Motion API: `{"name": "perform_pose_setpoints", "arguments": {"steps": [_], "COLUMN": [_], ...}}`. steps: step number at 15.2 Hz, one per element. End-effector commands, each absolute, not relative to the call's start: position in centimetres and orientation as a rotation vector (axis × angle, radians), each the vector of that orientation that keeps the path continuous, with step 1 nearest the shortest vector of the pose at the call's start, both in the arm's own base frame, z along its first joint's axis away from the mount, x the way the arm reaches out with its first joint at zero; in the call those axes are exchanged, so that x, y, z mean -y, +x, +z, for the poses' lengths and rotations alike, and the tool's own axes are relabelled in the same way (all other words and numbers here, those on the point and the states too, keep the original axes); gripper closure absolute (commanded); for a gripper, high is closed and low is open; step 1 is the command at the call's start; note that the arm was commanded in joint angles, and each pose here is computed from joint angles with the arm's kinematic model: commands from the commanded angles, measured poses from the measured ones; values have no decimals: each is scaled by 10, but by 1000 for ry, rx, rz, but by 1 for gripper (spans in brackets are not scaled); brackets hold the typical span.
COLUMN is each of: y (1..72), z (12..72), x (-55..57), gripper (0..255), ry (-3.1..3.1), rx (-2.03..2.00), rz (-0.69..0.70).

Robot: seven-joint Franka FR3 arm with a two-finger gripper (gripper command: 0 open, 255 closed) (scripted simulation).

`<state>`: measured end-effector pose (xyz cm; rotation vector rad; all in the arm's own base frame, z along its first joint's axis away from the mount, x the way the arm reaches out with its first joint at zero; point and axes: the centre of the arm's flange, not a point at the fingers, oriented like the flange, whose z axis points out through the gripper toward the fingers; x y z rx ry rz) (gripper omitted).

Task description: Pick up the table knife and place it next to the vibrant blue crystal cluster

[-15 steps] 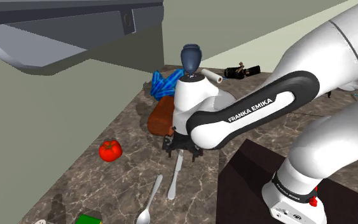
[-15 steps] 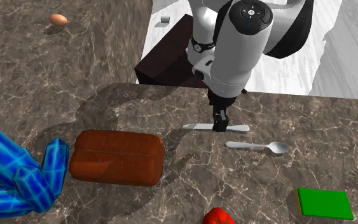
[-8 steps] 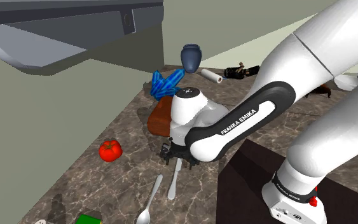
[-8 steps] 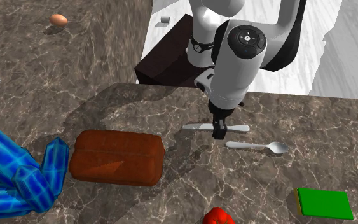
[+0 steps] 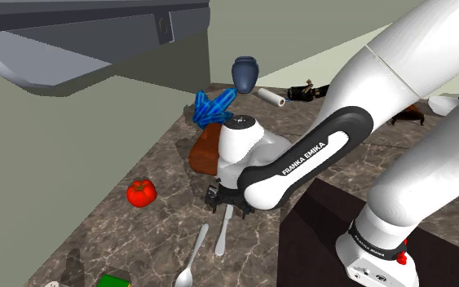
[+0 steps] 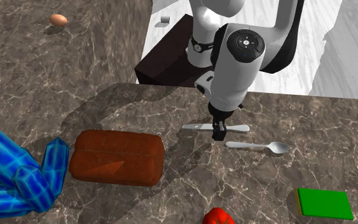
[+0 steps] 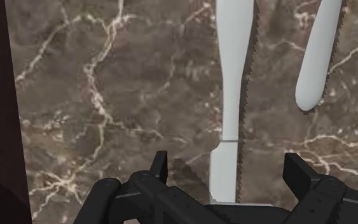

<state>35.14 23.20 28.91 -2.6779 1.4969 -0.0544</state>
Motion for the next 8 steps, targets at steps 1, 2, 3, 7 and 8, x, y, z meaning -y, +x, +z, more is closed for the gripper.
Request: {"name": "perform_pose_setpoints", "arguments": {"steps": [1,2,3,7,8], "y": [351,351,351,351,351], "z": [289,289,289,289,289], "x": [-232,-232,-232,-232,-232], "gripper": [0,255,255,255,255], "ry": [-2678,-2678,-2678,-2678,-2678], "rx": [-1497,-1497,-1497,-1497,-1497], "rz": [-54,-54,-54,-54,-54]}}
